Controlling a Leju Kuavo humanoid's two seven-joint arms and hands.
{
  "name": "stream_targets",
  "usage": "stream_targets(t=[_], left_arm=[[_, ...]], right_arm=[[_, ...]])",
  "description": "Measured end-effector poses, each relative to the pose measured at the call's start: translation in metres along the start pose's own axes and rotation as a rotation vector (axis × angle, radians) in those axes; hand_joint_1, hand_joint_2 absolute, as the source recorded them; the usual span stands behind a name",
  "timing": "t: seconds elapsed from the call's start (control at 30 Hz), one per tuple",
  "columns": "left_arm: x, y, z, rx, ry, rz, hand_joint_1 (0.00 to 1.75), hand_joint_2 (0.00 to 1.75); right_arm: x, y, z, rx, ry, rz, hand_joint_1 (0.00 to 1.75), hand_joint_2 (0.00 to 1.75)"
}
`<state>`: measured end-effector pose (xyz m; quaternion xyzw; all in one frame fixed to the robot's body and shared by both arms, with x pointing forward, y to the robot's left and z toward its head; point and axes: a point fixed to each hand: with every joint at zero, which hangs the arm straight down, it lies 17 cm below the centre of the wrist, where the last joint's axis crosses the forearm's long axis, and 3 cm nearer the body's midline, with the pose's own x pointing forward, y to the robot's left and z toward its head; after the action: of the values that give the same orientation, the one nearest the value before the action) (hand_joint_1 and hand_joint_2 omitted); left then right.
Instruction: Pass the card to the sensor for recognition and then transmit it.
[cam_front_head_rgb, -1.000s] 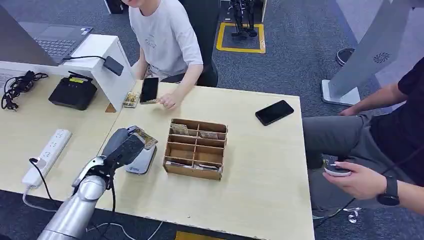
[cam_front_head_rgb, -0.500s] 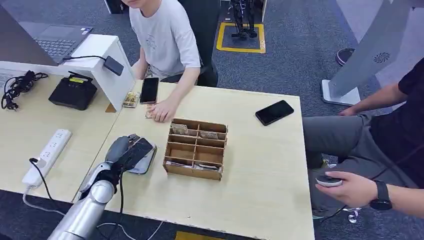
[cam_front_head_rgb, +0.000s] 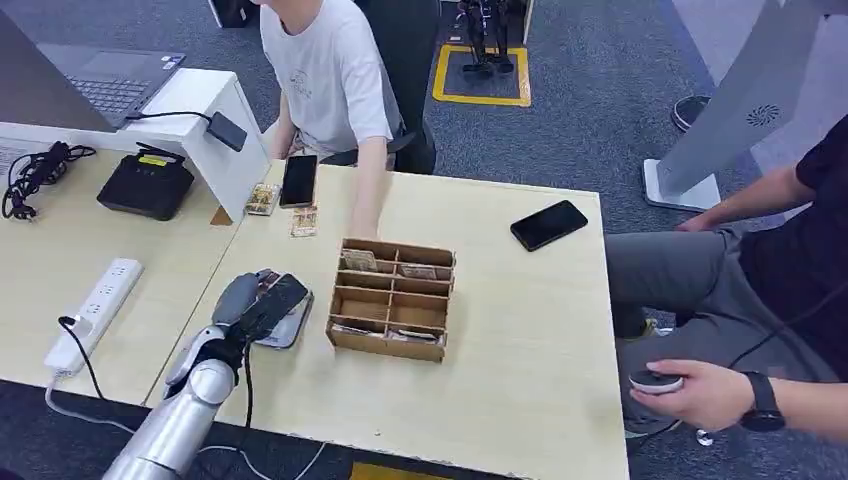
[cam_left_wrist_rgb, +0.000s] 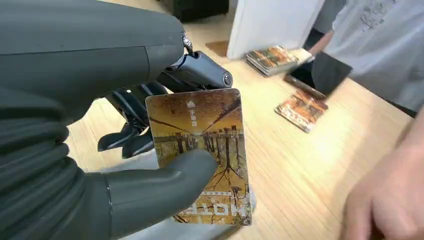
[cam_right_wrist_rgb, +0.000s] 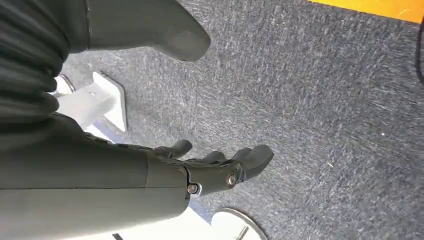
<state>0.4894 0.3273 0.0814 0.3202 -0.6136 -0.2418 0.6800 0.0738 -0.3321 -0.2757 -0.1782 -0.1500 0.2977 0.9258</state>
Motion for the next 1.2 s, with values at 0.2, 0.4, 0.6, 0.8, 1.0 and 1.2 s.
stream_targets(t=[0.2, 0.4, 0.6, 0.8, 1.0, 1.2], left_arm=[[-0.014, 0.013, -0.004, 0.05, 0.03, -0.022, 1.75, 1.75], [-0.026, 0.027, -0.005, 0.1, 0.069, -0.042, 1.75, 1.75], [-0.036, 0.044, -0.004, 0.164, 0.086, -0.074, 1.75, 1.75], [-0.046, 0.05, 0.0, 0.187, 0.105, -0.087, 1.75, 1.75], [-0.05, 0.052, 0.001, 0.193, 0.117, -0.09, 1.75, 1.75], [-0.056, 0.053, 0.002, 0.192, 0.122, -0.153, 1.75, 1.75]], right_arm=[[0.001, 0.0, 0.0, -0.005, -0.004, 0.01, 0.0, 1.75], [0.006, -0.002, -0.001, -0.011, -0.024, 0.025, 0.0, 1.75], [0.009, -0.001, 0.0, -0.009, -0.037, 0.041, 0.0, 1.75], [0.01, 0.0, 0.0, -0.008, -0.04, 0.047, 0.0, 1.75], [0.011, 0.0, 0.0, -0.007, -0.043, 0.052, 0.0, 1.75], [0.013, -0.002, -0.001, -0.017, -0.052, 0.057, 0.0, 1.75]])
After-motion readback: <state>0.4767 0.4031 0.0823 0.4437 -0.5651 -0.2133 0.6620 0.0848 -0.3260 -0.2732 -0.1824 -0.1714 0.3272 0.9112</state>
